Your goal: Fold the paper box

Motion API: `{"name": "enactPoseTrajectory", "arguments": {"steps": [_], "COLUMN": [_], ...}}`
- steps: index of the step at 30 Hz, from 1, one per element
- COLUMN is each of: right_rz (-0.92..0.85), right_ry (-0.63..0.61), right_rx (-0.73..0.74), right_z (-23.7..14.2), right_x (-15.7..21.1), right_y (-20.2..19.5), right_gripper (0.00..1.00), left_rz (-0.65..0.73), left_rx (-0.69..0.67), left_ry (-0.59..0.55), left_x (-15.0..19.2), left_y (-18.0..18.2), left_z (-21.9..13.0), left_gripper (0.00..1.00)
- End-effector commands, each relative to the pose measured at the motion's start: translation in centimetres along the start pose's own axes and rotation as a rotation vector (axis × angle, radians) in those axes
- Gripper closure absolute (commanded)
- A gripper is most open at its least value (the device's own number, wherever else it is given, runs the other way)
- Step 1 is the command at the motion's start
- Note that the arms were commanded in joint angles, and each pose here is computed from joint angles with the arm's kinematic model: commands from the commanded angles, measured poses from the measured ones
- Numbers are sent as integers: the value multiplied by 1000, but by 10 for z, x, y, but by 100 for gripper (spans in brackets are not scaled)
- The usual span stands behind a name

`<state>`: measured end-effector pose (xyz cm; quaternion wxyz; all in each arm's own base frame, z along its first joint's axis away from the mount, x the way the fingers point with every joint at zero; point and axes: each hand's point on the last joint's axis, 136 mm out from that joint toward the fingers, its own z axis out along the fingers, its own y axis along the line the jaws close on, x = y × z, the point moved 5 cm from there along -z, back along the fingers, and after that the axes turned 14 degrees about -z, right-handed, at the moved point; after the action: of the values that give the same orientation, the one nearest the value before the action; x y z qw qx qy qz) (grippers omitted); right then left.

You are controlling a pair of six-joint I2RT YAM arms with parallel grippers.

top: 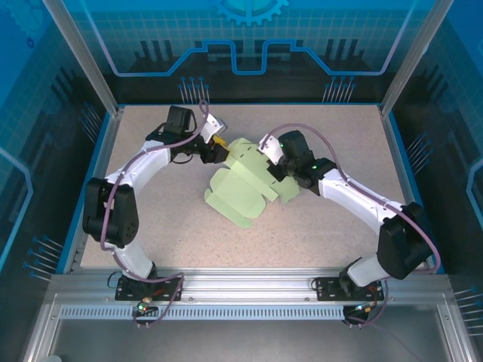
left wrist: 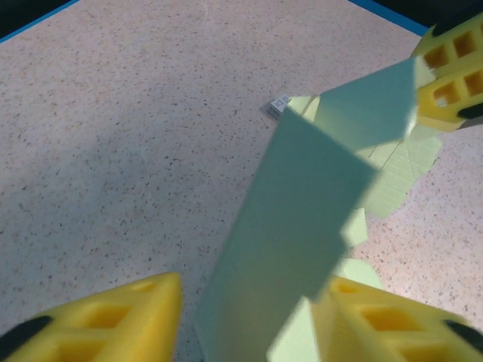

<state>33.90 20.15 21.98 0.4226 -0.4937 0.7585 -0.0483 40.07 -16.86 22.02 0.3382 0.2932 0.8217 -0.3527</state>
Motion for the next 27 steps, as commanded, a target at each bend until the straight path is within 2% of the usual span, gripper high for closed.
{"name": "enactPoseTrajectory", "arguments": {"steps": [1,6,9,18,27], "right_rz": [25,17,-24,-206,-292], "right_ry": [-59,-58,-31,38,61], "right_rx": [-18,5,79,395,531], "right_z": [-16,-17,-16,-15,-6], "right_x": [-12,-14,-16,-30,-33], "right_y": [-9,-11,-13,-10,2], "right_gripper": [100,100,100,100,99], "left_rz": [8,-33,-74,-201,-257], "left_rx": [72,118,123,81,68], "left_ry": [-22,-32,-21,22,18], "left_x": [-13,-17,-19,-28,-30], "left_y": [-4,-12,-16,-25,-21], "left_z": [6,3,-2,-18,-21], "left_gripper": [64,85,94,97,98]}}
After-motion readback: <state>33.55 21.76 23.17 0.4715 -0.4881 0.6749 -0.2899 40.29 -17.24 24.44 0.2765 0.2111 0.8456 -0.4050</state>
